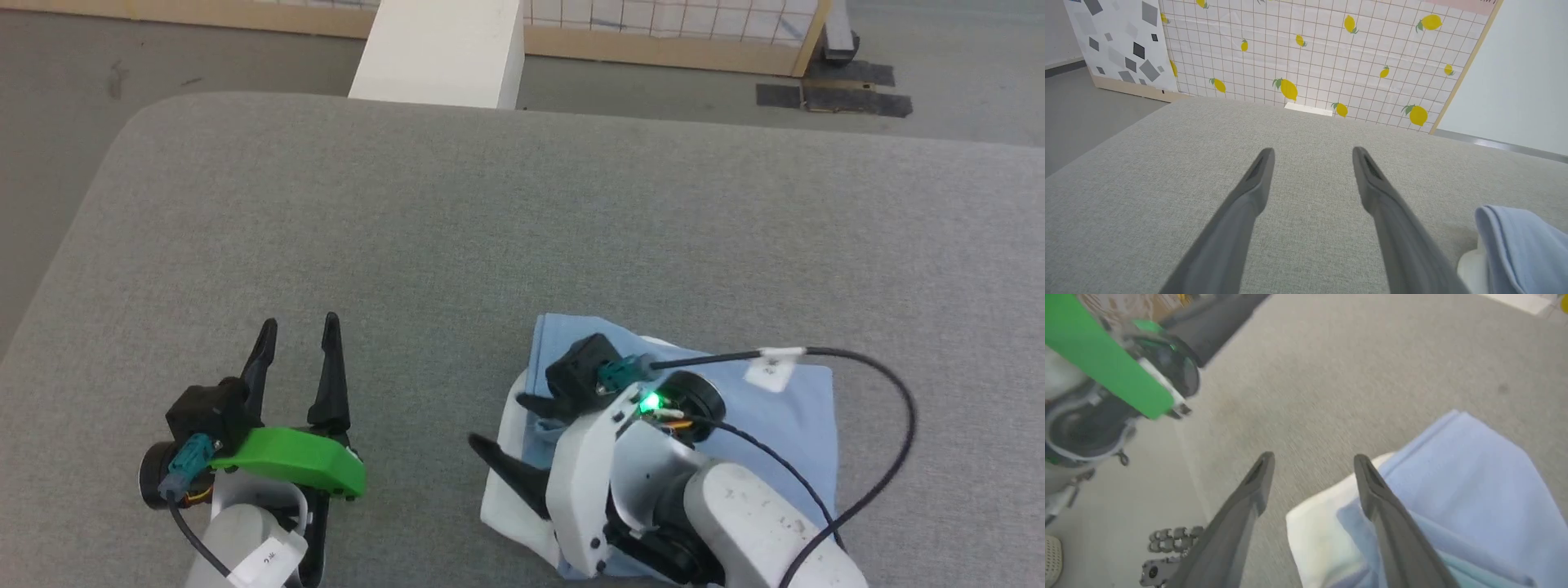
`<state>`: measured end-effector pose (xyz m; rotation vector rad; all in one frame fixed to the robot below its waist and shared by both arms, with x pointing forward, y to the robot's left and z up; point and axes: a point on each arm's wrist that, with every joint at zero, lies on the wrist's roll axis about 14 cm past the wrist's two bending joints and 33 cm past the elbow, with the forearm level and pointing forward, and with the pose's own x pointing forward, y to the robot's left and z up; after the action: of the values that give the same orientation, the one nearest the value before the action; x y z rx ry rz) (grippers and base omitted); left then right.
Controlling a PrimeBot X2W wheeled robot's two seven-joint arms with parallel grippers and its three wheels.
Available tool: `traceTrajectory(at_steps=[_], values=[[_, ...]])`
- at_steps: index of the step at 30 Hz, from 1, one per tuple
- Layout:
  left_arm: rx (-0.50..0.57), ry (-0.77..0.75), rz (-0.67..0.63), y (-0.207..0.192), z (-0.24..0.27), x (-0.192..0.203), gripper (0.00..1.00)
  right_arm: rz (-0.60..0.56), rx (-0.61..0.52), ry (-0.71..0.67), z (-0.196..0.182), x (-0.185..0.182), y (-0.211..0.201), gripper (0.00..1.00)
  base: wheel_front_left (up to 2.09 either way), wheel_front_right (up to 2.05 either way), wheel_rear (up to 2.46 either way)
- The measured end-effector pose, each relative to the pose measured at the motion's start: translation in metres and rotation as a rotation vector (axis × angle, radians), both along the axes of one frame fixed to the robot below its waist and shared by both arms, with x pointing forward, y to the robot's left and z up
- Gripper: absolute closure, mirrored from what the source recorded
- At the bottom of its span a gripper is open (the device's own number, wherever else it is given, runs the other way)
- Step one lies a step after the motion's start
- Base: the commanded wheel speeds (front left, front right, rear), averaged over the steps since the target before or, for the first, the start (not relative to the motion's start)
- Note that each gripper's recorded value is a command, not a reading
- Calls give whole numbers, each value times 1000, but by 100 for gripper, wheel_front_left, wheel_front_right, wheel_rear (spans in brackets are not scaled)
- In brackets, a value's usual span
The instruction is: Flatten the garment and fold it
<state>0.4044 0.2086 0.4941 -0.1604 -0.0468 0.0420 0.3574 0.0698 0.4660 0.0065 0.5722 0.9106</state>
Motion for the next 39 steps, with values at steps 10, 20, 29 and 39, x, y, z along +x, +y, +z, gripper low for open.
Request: traceTrajectory(at_steps=[10, 20, 29, 39], values=[[-2, -33, -35, -13, 11, 3, 0, -415, 415, -376, 114, 40, -91, 0, 0, 0, 0], [-2, -60, -72, -26, 20, 7, 0, -886, 266, -392, 56, 25, -241, 0, 0, 0, 0], [-2, -64, -87, -30, 21, 5, 0, -928, 199, 80, -47, -8, -241, 0, 0, 0, 0], [0, -50, -67, -22, 17, 0, 0, -863, 241, 365, -90, -10, -206, 2, 0, 0, 0]])
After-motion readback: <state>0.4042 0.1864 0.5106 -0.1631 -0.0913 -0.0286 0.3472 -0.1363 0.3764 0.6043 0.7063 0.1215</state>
